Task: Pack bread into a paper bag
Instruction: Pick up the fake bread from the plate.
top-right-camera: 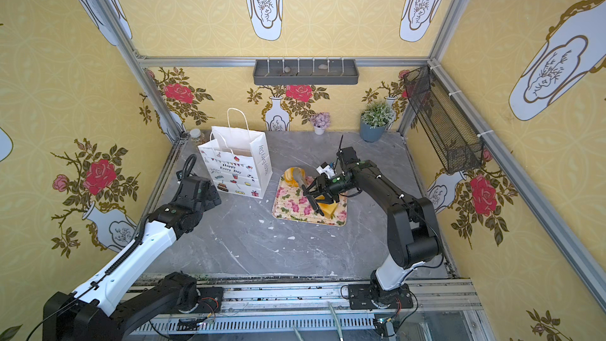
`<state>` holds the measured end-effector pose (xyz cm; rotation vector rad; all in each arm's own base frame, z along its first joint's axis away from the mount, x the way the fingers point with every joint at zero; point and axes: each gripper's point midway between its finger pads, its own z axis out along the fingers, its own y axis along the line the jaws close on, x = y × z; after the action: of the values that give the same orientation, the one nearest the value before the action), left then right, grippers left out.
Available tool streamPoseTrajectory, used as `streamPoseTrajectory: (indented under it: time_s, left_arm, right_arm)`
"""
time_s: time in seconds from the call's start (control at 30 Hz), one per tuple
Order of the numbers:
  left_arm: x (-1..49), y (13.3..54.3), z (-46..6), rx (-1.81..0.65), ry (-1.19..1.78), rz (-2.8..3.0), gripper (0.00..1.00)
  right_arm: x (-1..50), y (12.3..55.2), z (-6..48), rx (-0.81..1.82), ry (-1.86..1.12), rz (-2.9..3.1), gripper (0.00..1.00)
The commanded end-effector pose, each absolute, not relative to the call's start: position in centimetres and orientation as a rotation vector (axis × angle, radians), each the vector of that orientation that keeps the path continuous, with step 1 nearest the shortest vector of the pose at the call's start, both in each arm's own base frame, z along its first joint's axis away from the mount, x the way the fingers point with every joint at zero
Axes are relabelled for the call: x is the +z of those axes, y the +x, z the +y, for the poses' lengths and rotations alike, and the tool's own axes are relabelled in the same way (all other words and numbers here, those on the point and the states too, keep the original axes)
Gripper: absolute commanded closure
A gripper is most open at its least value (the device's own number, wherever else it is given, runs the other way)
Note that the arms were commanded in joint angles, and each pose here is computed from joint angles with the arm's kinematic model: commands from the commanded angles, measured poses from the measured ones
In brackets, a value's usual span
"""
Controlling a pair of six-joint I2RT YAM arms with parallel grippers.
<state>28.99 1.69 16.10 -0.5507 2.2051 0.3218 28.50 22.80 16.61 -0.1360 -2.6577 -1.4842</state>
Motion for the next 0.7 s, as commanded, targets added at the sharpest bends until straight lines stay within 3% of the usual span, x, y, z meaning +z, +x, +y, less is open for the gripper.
streamPoseTrajectory:
  time_s: [0.0, 0.67]
  left_arm:
    - [16.0, 28.8, 2.0, 0.339, -0.563, 2.197, 0.01]
    - [15.8, 28.8, 2.0, 0.341, -0.565, 2.203, 0.01]
  right_arm:
    - [17.9, 28.0, 22.9, -1.515, -0.125, -2.643, 0.56]
    - [15.3, 29.4, 25.0, -1.571, -0.214, -2.58, 0.54]
